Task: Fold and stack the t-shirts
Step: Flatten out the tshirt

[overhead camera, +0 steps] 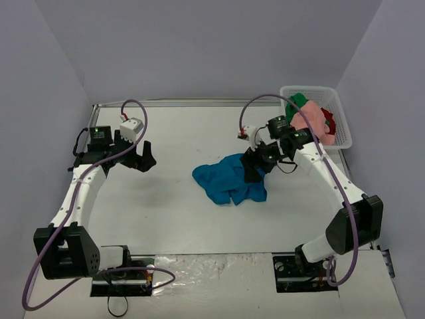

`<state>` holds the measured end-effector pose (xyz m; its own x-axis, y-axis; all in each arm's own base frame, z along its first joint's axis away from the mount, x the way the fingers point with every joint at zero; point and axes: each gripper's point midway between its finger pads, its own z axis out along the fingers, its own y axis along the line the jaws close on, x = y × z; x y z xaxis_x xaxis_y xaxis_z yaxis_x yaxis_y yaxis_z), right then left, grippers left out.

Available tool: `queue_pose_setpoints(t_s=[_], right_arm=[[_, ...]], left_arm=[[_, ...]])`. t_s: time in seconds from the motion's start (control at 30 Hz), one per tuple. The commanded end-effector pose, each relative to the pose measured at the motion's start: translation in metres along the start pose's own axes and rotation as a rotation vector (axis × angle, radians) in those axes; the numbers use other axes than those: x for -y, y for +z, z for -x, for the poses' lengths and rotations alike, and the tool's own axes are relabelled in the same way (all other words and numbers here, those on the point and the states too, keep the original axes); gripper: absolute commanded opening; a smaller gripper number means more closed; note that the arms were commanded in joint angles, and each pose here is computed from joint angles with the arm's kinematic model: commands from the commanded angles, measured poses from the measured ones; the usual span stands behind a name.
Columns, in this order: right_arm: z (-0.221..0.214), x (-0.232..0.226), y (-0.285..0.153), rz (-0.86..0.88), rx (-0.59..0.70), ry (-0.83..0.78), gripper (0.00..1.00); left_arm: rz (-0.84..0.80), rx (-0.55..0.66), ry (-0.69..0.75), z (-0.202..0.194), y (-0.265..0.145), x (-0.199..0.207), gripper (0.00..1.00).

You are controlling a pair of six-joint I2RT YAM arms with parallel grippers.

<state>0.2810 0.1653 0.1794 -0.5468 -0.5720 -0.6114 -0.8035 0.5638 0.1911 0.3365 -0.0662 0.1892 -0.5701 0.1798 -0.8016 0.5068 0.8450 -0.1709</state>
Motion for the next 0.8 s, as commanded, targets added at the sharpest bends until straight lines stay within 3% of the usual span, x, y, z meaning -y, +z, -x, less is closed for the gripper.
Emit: queue_pose_setpoints(t_s=[0.0,0.4,0.57,0.63,0.73,0.77], right_arm=[[-0.024,-0.014,0.020,0.049,-0.114,-0.036,0.74],[-0.038,-0.015,0.089,0.106,-0.331,-0.110,0.68],[-0.040,-0.014,0.101,0.107,-0.366,-0.120,0.43],[-0.041,-0.014,0.102,0.100,-0.374,-0.127,0.02],[-0.038,-0.015,0.096,0.090,-0.363,-0.127,0.00],[-0.032,-0.017,0.090,0.081,-0.342,-0.140,0.00]], left_arm=[[-0.048,0.031,0.067,0.020,-0.005,0.013,1.00],[-0.039,-0.017,0.085,0.011,0.003,0.012,1.00],[-0.030,-0.027,0.088,0.007,0.004,0.010,1.00],[-0.030,-0.028,0.087,0.007,0.005,0.010,1.00],[-0.036,-0.030,0.083,0.007,0.006,0.010,1.00],[-0.033,-0.030,0.085,0.007,0.006,0.009,0.95]])
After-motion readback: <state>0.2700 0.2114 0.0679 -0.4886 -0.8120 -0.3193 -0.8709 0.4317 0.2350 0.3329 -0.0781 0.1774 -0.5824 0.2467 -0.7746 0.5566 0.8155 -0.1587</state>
